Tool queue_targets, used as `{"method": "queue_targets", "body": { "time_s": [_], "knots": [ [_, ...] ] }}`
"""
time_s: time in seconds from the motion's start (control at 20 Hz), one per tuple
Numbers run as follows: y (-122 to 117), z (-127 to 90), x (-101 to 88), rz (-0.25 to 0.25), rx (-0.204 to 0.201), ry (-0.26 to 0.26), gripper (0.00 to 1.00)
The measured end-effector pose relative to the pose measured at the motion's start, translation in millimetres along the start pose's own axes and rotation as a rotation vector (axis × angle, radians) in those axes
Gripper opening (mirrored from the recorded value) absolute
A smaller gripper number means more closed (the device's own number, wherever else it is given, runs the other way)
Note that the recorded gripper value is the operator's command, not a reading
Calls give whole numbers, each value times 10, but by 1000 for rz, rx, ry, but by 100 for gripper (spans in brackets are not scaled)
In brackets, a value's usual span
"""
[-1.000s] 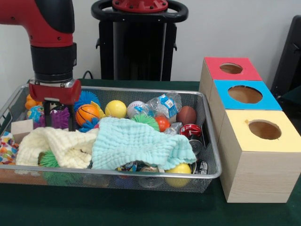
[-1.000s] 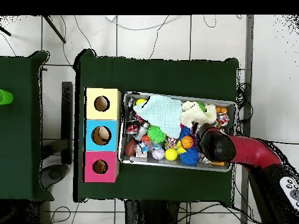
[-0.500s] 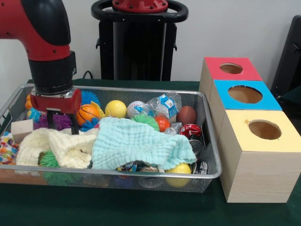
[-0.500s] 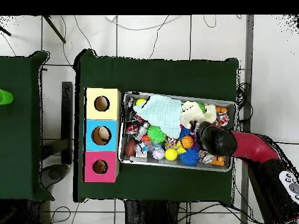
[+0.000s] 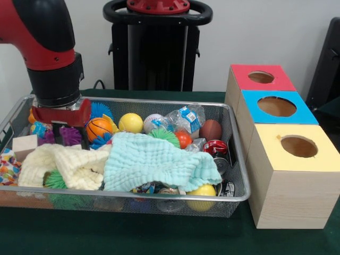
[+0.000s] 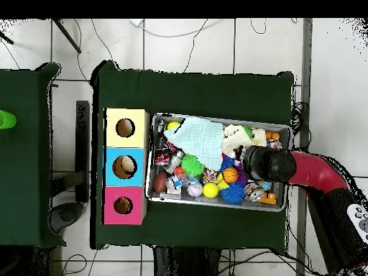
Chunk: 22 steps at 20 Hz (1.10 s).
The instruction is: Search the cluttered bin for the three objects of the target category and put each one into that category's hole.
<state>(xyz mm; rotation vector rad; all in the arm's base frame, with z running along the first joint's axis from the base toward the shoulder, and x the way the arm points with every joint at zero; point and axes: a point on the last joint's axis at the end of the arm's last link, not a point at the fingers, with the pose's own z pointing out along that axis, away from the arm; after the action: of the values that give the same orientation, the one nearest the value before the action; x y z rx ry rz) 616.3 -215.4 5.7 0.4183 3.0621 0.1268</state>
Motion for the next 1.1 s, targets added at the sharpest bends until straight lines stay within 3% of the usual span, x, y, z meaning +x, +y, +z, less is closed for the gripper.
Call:
{"method": "queue_targets", "body": {
  "time_s": [0.6, 1.1],
  "knots": [
    [-6, -520, -245, 31, 27, 109, 100],
    [232, -1021, -498, 1, 63, 42, 100]
  ]
}}
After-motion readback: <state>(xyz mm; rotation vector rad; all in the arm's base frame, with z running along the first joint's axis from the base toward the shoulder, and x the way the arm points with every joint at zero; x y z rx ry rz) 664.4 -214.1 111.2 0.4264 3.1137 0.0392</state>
